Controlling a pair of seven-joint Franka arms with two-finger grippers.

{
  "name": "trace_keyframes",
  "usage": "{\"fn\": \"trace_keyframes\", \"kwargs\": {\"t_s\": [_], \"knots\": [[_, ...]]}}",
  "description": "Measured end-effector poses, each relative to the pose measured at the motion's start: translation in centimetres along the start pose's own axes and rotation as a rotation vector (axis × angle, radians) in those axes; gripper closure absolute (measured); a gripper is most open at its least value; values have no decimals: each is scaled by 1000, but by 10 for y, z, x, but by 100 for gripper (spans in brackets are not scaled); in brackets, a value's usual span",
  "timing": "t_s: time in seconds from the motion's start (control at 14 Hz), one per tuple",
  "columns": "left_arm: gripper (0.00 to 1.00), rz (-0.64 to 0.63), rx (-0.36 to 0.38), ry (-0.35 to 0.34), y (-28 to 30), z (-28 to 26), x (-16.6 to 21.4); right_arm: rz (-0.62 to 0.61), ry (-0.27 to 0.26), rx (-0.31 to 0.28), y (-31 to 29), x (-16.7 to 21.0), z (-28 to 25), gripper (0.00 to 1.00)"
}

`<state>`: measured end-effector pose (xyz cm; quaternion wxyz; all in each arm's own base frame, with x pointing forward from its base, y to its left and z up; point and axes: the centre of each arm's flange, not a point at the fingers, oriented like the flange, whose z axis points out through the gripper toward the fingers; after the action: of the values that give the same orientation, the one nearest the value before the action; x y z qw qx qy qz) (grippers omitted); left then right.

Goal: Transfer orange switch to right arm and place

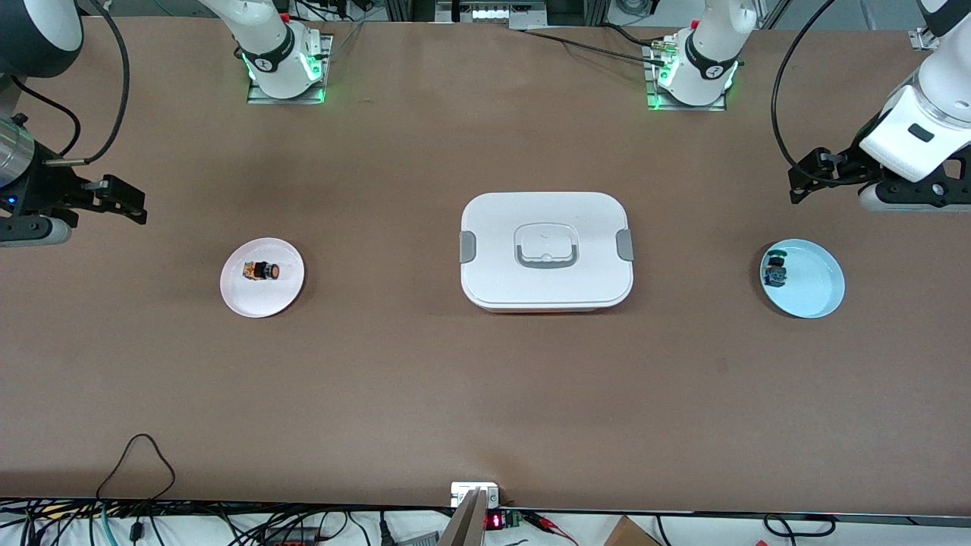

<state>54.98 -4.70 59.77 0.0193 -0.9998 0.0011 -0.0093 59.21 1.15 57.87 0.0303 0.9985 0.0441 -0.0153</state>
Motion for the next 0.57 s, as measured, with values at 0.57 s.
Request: {"fn": "trace_keyframes", "kwargs": {"t_s": [0.57], "knots": [[0, 0, 0, 0, 0, 0, 0, 13, -26, 6, 7, -34, 8, 0]]}}
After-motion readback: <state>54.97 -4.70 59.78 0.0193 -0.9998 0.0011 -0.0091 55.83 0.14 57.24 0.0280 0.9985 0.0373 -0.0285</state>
